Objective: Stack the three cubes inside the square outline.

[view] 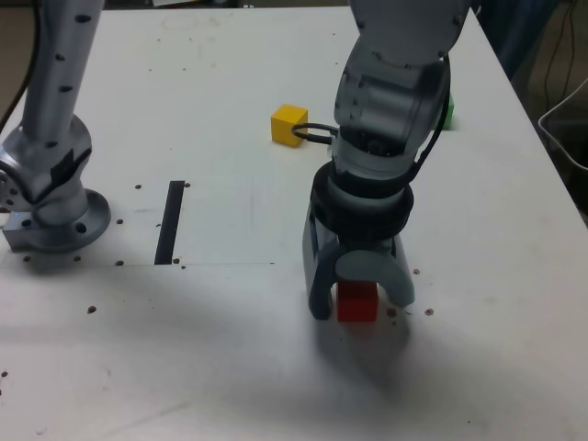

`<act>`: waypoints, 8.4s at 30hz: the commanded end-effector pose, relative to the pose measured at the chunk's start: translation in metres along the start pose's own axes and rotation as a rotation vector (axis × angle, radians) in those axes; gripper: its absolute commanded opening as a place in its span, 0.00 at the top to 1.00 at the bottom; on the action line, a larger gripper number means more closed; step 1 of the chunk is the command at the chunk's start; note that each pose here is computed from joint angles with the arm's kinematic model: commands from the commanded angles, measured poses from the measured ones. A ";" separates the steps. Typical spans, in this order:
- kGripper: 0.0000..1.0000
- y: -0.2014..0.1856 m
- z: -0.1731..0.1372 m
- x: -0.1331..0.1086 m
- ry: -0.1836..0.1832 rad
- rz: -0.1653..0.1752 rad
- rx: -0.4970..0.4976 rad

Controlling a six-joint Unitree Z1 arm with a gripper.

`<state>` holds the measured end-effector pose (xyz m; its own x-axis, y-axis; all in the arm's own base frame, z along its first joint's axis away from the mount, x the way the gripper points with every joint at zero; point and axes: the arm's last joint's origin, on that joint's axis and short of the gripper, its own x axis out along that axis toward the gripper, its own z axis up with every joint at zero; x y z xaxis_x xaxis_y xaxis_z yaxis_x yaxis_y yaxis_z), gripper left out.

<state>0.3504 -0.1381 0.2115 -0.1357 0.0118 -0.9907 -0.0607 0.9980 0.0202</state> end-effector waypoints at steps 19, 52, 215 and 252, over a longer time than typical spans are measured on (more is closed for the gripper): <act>0.77 -0.002 0.004 -0.004 -0.067 0.002 0.102; 0.82 0.091 0.020 -0.004 0.045 0.097 0.066; 0.70 0.285 -0.038 -0.020 0.050 0.138 0.358; 0.70 0.127 -0.026 -0.095 0.030 0.173 0.184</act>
<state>0.3256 -0.0085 0.3149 -0.1537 0.1885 -0.9700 0.1427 0.9756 0.1670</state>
